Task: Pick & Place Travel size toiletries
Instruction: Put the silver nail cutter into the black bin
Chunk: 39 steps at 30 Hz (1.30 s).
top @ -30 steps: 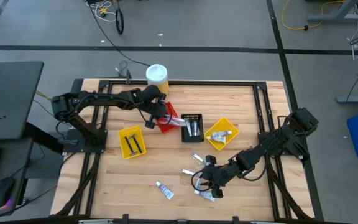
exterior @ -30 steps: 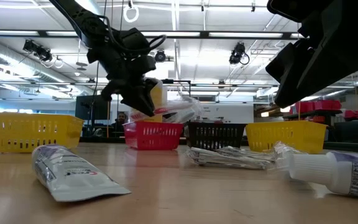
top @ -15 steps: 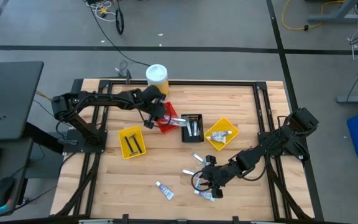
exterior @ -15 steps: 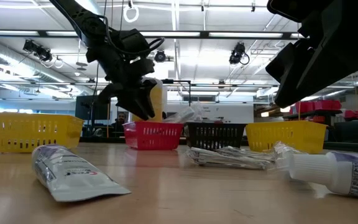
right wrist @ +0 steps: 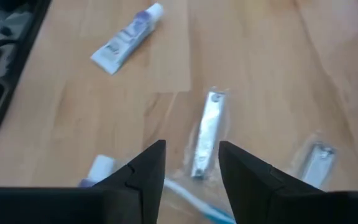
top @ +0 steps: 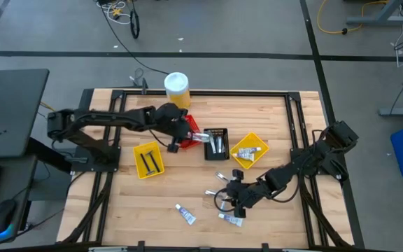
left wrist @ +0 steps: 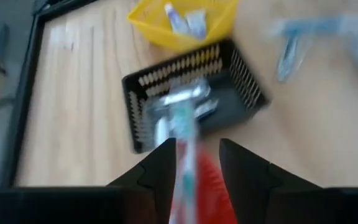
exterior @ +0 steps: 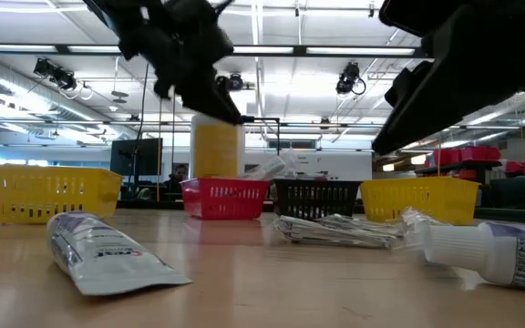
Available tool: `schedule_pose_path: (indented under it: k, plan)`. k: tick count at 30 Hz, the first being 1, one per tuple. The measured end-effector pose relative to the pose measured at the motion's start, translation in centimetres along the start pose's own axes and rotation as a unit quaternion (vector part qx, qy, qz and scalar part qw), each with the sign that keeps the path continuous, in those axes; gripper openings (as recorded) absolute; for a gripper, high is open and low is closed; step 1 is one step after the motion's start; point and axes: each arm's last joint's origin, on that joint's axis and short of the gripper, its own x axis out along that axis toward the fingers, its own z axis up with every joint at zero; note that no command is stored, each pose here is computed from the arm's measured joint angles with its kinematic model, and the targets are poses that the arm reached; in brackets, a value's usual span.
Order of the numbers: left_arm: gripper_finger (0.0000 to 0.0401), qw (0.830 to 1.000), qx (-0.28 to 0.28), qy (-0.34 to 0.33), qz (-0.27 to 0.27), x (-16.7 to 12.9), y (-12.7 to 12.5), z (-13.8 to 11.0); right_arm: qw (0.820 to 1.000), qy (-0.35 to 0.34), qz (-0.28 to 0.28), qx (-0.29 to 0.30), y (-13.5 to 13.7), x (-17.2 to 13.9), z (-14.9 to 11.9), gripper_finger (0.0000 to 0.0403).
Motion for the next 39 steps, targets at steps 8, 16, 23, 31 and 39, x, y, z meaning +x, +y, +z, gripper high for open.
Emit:
schedule_pose_path:
  k: [8,16,23,31,39]
  plan:
    - [0.0107,0.993,-0.103,-0.029,-0.046,-1.7,-4.8,2.8,1.0,-0.001,-0.013,-0.021,-0.8,0.3,0.3,0.0203]
    - [0.0109,0.991,-0.119,-0.02,-0.051,-1.3,-11.8,4.9,0.999,-0.003,-0.025,-0.023,-1.8,0.6,0.8,0.022]
    - [0.011,0.986,-0.164,-0.015,-0.017,-2.0,-16.9,5.5,0.999,-0.005,-0.028,-0.018,-2.0,0.7,0.9,0.021]
    - [0.011,0.978,-0.207,-0.022,0.011,-1.4,-21.2,5.4,0.998,-0.03,-0.059,-0.014,-2.2,0.7,1.2,0.0212]
    - [0.011,0.979,-0.203,-0.018,-0.002,0.5,-23.7,4.7,0.999,-0.023,-0.042,0.012,-2.1,0.7,1.1,0.0206]
